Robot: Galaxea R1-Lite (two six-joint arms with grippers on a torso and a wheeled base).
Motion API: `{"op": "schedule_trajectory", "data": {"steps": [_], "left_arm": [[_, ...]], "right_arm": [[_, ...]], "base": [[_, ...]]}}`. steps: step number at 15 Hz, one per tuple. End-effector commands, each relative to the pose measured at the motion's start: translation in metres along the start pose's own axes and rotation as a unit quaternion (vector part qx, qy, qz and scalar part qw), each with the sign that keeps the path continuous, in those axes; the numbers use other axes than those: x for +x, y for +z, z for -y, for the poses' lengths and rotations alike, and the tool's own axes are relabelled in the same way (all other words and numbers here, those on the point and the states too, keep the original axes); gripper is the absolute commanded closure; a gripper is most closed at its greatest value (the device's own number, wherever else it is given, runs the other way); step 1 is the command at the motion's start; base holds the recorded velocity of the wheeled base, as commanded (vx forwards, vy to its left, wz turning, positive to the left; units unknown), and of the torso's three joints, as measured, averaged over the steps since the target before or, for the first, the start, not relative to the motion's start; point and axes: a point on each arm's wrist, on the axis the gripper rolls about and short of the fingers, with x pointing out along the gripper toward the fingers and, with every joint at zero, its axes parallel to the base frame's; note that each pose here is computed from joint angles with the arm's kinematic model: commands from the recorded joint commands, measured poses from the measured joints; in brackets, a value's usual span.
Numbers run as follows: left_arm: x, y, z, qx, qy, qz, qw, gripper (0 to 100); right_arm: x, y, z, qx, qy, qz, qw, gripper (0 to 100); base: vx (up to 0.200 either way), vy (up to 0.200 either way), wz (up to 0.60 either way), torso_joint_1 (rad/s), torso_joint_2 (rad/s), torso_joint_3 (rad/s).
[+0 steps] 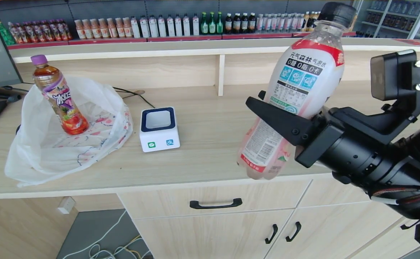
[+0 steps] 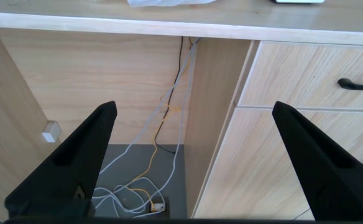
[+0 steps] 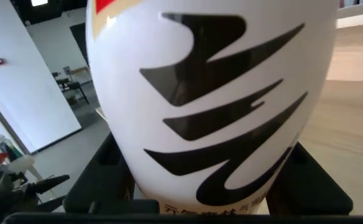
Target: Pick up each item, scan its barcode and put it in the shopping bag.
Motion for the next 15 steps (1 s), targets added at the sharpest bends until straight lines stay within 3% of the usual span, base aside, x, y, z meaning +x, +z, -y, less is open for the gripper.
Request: {"op": "schedule_trajectory", "data": {"steps": [1, 4, 6, 7, 10, 15], "left_arm": [[0.000, 0.000, 0.000, 0.000, 0.000, 0.000, 1.0000, 0], [0.000, 0.000, 0.000, 0.000, 0.000, 0.000, 1.0000, 0], [0.000, 0.000, 0.000, 0.000, 0.000, 0.000, 1.0000, 0], [0.000, 0.000, 0.000, 0.000, 0.000, 0.000, 1.0000, 0], [0.000, 0.000, 0.000, 0.000, 0.000, 0.000, 1.0000, 0], [0.000, 0.000, 0.000, 0.000, 0.000, 0.000, 1.0000, 0]], "right_arm": [[-0.008, -0.005, 0.000, -0.029, -0.018, -0.010, 0.999, 100], [-0.018, -0.011, 0.003, -0.102, -0.106, -0.018, 0.989, 100], [-0.018, -0.011, 0.005, -0.110, -0.144, -0.014, 0.983, 100], [-0.019, -0.010, 0.007, -0.123, -0.197, -0.008, 0.973, 100], [-0.018, -0.008, 0.007, -0.167, -0.213, -0.010, 0.963, 100], [-0.014, -0.012, 0.010, -0.186, -0.214, -0.002, 0.959, 100]], "base": [[0.000, 0.000, 0.00, 0.000, 0.00, 0.000], [0.000, 0.000, 0.00, 0.000, 0.00, 0.000], [0.000, 0.000, 0.00, 0.000, 0.00, 0.000], [0.000, 0.000, 0.00, 0.000, 0.00, 0.000], [0.000, 0.000, 0.00, 0.000, 0.00, 0.000], [0.000, 0.000, 0.00, 0.000, 0.00, 0.000]]}}
